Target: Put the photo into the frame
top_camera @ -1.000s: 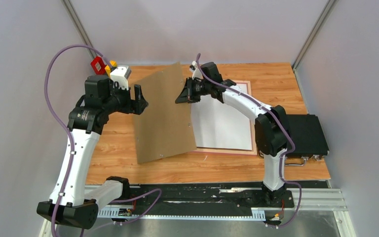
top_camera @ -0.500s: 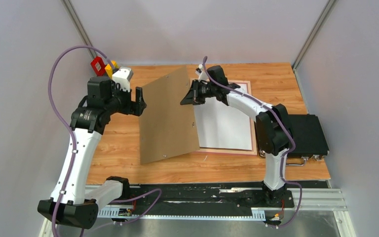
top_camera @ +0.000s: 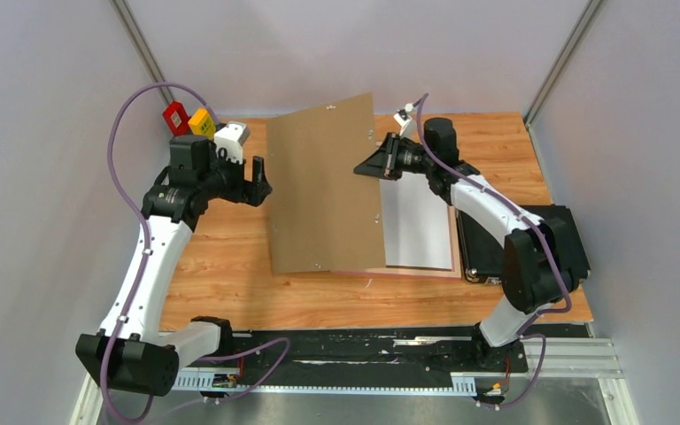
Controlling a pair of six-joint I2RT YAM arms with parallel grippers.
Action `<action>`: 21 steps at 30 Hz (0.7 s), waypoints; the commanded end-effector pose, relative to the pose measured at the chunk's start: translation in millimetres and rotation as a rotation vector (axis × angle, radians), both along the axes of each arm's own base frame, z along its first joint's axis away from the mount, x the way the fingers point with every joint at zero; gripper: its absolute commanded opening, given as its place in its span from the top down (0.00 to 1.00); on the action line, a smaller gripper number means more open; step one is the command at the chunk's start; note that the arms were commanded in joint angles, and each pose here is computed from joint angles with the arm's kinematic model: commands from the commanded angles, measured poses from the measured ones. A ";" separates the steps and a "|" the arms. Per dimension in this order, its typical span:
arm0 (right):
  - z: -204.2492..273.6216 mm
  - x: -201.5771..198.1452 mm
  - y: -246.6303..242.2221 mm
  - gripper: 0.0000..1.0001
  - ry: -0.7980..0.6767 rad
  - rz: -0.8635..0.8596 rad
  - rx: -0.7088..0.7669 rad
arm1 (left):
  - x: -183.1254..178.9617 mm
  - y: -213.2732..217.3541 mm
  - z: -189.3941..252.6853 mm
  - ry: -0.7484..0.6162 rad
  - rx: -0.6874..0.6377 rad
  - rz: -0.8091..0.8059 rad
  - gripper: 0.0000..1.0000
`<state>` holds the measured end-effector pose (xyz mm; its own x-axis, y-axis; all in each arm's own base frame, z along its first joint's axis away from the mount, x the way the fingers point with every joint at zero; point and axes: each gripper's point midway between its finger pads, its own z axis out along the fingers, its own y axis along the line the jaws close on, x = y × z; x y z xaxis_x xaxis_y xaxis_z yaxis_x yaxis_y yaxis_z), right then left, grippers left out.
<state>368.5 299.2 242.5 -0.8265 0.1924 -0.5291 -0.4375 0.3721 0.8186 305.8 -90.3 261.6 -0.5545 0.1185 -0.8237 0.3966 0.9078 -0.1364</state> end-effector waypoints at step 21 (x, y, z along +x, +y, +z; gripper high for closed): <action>138.8 -8.7 -198.9 1.00 -0.294 -0.303 0.163 | 69.8 -43.5 -25.7 0.033 -0.084 -0.057 0.03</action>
<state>387.5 125.5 336.2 -0.6120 0.5101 -0.6044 -0.4359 0.4201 0.7959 352.2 -119.2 226.6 -0.6035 0.0911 -0.7921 0.4402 0.8664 -0.2357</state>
